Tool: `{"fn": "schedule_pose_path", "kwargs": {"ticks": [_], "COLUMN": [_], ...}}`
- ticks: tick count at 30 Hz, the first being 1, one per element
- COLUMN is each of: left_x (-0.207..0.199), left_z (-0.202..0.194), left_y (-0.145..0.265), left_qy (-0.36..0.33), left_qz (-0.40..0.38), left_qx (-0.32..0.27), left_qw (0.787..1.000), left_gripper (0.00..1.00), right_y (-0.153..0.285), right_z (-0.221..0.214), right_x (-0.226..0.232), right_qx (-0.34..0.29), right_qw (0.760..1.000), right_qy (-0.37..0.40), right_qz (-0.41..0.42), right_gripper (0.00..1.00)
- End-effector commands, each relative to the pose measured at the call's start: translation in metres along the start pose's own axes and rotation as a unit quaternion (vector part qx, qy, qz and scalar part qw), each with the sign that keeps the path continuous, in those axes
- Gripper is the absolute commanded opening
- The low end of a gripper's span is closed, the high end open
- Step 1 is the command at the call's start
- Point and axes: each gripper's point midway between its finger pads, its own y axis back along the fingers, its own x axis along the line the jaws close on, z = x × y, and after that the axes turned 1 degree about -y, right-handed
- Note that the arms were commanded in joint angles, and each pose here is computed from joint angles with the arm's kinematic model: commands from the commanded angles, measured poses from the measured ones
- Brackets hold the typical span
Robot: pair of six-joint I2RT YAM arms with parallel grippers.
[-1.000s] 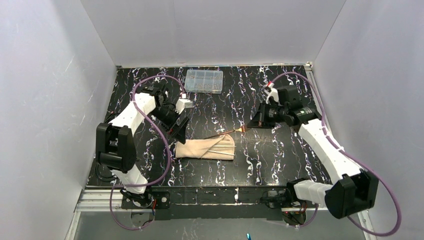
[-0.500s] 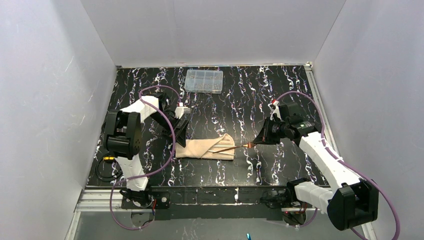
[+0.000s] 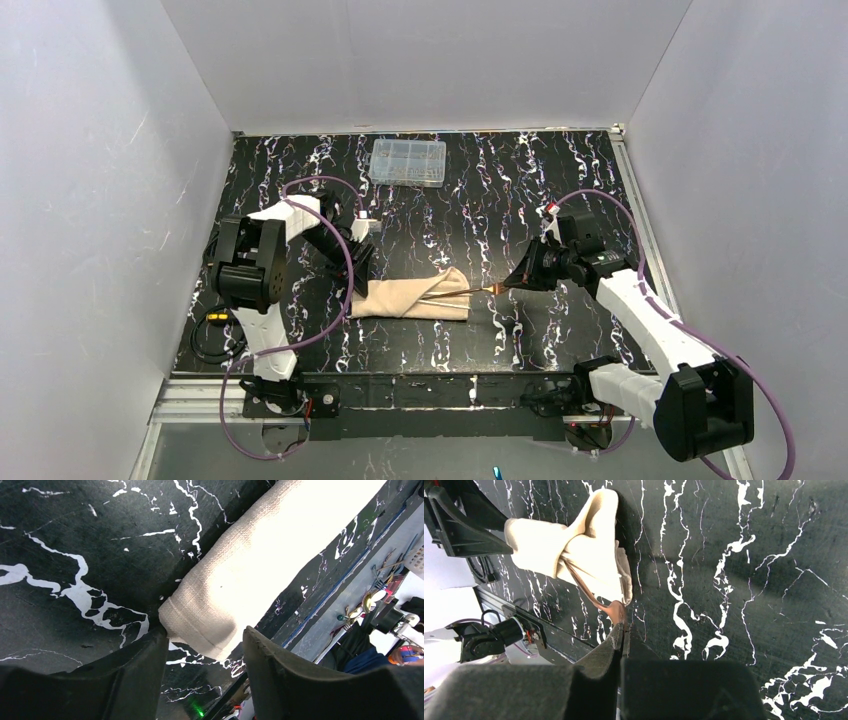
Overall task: Fold the napkin into a case and place the utensils inside
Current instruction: Insert the fork into the folded napkin.
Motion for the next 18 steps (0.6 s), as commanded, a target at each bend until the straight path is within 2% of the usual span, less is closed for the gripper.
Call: {"fn": "schedule_pose_path", "kwargs": {"ticks": [1, 13, 18], "left_x": [0.002, 0.005, 0.004], "left_z": [-0.003, -0.006, -0.006], "left_y": [-0.003, -0.006, -0.006], "left_qy": [0.005, 0.01, 0.012], "left_qz": [-0.004, -0.002, -0.005], "left_qx": [0.008, 0.016, 0.015], "left_qw": [1.0, 1.0, 1.0], "left_gripper": [0.52, 0.49, 0.48], "right_y": [0.002, -0.011, -0.016], "right_z": [0.009, -0.003, -0.001], "right_x": [0.009, 0.006, 0.005], "right_qx": [-0.02, -0.005, -0.022], "right_qw": [0.999, 0.998, 0.997], "right_qy": [0.004, -0.023, -0.044], "right_qz": [0.026, 0.052, 0.06], "right_gripper": [0.01, 0.01, 0.01]}}
